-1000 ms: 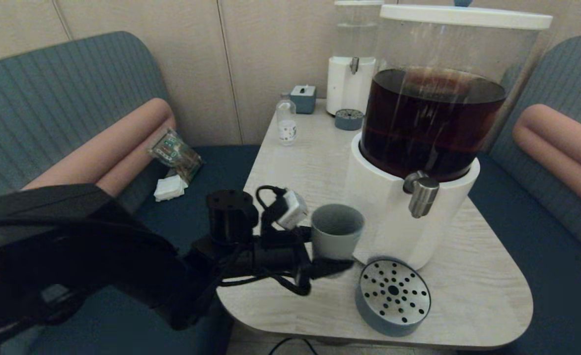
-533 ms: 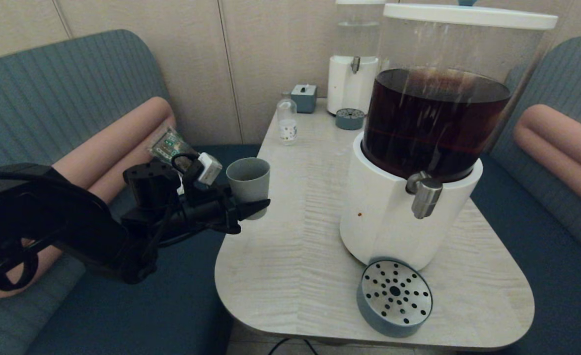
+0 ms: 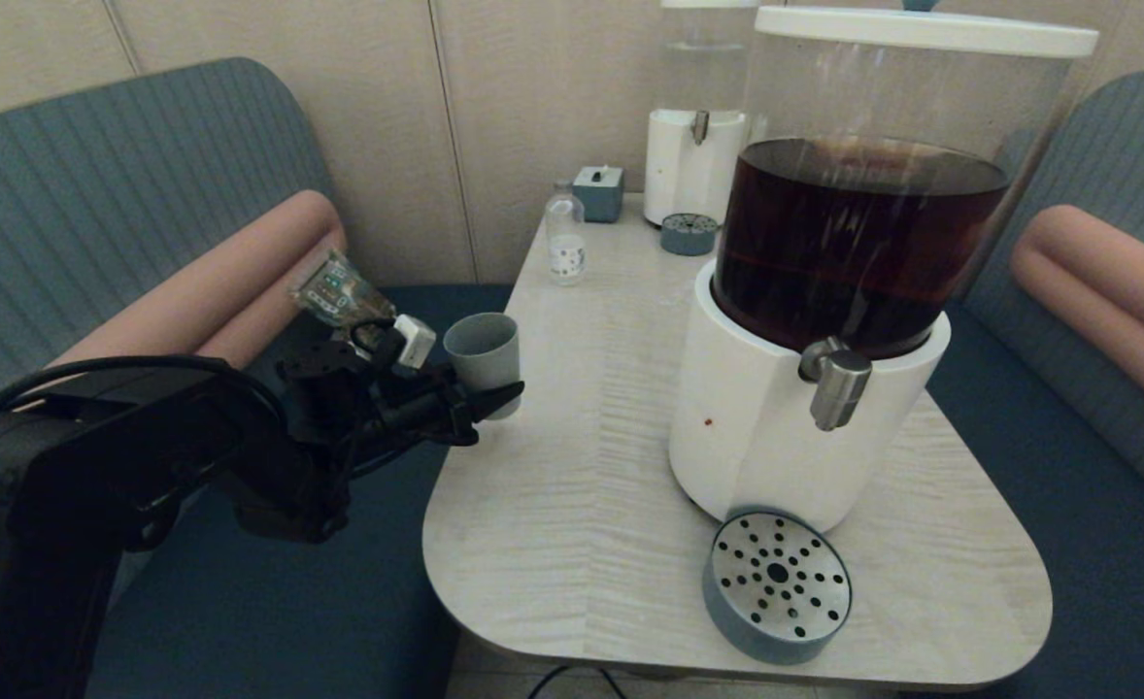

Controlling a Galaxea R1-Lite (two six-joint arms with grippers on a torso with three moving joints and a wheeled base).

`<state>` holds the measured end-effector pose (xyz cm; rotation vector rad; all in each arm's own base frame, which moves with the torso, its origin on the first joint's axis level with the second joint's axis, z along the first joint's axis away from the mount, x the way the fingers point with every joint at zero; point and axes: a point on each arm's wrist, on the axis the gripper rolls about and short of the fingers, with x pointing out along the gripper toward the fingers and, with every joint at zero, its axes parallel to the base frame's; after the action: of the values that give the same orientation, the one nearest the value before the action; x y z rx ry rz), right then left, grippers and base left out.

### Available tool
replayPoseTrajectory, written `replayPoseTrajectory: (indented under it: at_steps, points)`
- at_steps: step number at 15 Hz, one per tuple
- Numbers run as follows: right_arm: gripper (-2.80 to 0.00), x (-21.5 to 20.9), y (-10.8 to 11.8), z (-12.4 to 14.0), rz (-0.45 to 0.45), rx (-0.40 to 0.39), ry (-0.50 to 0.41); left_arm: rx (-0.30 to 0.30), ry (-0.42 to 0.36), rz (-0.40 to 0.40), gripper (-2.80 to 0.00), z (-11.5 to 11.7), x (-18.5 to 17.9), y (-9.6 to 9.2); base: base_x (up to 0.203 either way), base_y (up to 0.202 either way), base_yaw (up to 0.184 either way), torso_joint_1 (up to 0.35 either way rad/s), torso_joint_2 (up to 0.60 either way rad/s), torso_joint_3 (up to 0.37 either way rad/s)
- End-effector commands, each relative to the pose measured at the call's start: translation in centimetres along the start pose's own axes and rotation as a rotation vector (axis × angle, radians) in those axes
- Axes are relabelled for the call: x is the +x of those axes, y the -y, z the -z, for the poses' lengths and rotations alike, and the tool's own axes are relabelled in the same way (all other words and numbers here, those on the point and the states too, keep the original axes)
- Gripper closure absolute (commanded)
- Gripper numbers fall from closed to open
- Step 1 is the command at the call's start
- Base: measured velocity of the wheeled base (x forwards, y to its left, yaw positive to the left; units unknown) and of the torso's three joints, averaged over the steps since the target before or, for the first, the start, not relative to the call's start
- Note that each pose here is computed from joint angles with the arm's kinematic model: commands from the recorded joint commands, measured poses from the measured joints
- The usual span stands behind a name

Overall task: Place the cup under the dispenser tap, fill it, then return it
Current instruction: Place the cup next to the water dispenser

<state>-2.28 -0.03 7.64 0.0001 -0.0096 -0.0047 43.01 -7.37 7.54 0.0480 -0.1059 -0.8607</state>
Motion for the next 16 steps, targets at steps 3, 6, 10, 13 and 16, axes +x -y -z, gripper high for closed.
replayPoseTrajectory:
  at_steps: [3, 6, 10, 13, 16]
  points:
    - [0.00, 0.0, 0.0, 0.0, 0.000, 0.000, 0.001, -0.044, -0.047, 0.021, 0.00, 3.0, 0.1, 0.2, 0.000, 0.000, 0.000, 0.000, 0.00, 0.000]
    - [0.00, 0.0, 0.0, 0.0, 0.000, 0.000, 0.001, -0.070, -0.073, 0.043, 0.00, 4.1, 0.0, 0.6, 0.000, 0.000, 0.000, 0.000, 0.00, 0.000]
    - [0.00, 0.0, 0.0, 0.0, 0.000, 0.000, 0.001, -0.071, -0.076, 0.044, 0.00, 4.3, 0.1, 0.6, 0.000, 0.000, 0.000, 0.000, 0.00, 0.000]
    - [0.00, 0.0, 0.0, 0.0, 0.000, 0.000, 0.001, -0.065, -0.070, 0.044, -2.80, 4.1, 0.1, 0.6, 0.000, 0.000, 0.000, 0.000, 0.00, 0.000]
    - [0.00, 0.0, 0.0, 0.0, 0.000, 0.000, 0.001, -0.055, -0.063, 0.046, -2.80, 3.8, 0.2, 0.6, 0.000, 0.000, 0.000, 0.000, 0.00, 0.000]
